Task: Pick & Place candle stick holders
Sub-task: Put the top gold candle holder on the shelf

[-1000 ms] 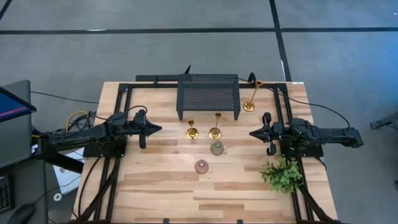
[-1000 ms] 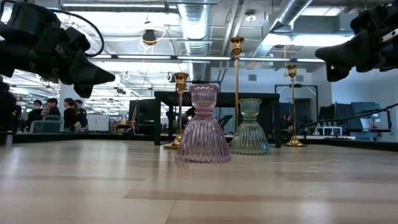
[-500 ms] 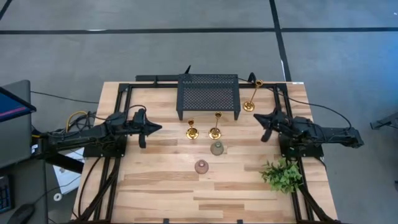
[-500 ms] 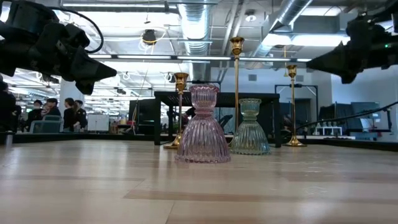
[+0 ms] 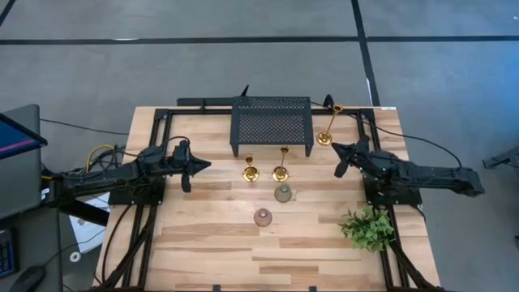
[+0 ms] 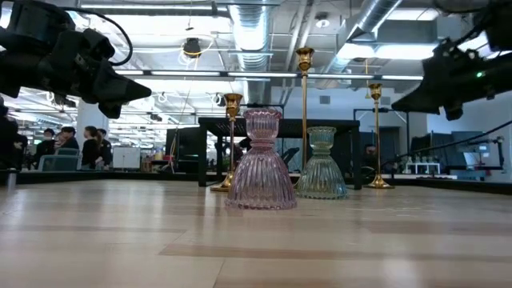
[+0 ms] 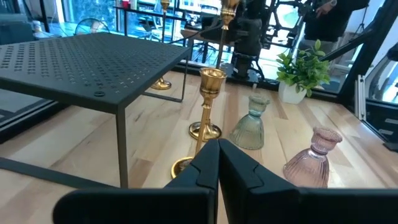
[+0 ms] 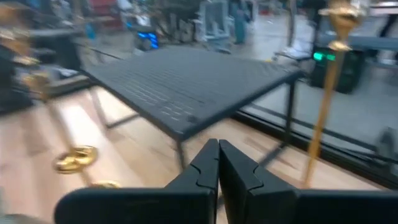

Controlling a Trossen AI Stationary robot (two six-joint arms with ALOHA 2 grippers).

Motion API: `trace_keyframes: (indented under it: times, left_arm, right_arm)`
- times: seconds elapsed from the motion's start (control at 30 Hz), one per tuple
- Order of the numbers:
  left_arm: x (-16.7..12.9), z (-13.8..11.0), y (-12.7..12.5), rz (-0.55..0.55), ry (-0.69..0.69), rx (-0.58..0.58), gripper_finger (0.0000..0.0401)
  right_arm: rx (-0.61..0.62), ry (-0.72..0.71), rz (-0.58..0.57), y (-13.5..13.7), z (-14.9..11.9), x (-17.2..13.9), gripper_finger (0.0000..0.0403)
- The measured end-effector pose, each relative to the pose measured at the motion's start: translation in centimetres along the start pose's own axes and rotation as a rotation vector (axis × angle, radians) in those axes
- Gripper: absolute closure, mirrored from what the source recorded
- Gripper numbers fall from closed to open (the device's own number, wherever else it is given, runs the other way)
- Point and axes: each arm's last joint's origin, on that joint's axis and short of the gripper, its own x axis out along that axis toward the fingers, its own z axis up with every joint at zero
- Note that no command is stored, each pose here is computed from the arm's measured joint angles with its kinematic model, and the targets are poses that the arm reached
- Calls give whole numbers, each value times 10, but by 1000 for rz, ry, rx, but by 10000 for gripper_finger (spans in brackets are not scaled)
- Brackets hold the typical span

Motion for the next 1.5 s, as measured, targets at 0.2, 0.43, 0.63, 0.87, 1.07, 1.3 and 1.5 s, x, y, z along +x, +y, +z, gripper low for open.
trace_keyframes:
  times: [0.2,0.43,0.63,0.87,1.07,1.3,1.5]
  left_arm:
    - [0,0,0,0,0,0,395]
    - [0,0,0,0,0,0,395]
    - [0,0,0,0,0,0,395]
    - [0,0,0,0,0,0,395]
    - [0,0,0,1,0,0,395]
    - [0,0,0,1,1,0,395]
    - [0,0,0,1,1,0,395]
  right_arm:
    - [-8,44,-144,-12,-3,10,403]
    - [22,22,-154,-22,3,17,402]
    - [-17,-19,-135,-26,9,24,350]
    - [10,-19,-169,-29,10,32,228]
    - [42,-91,-194,-32,17,37,177]
    - [43,-88,-200,-33,16,45,189]
    - [51,-116,-215,-33,17,55,207]
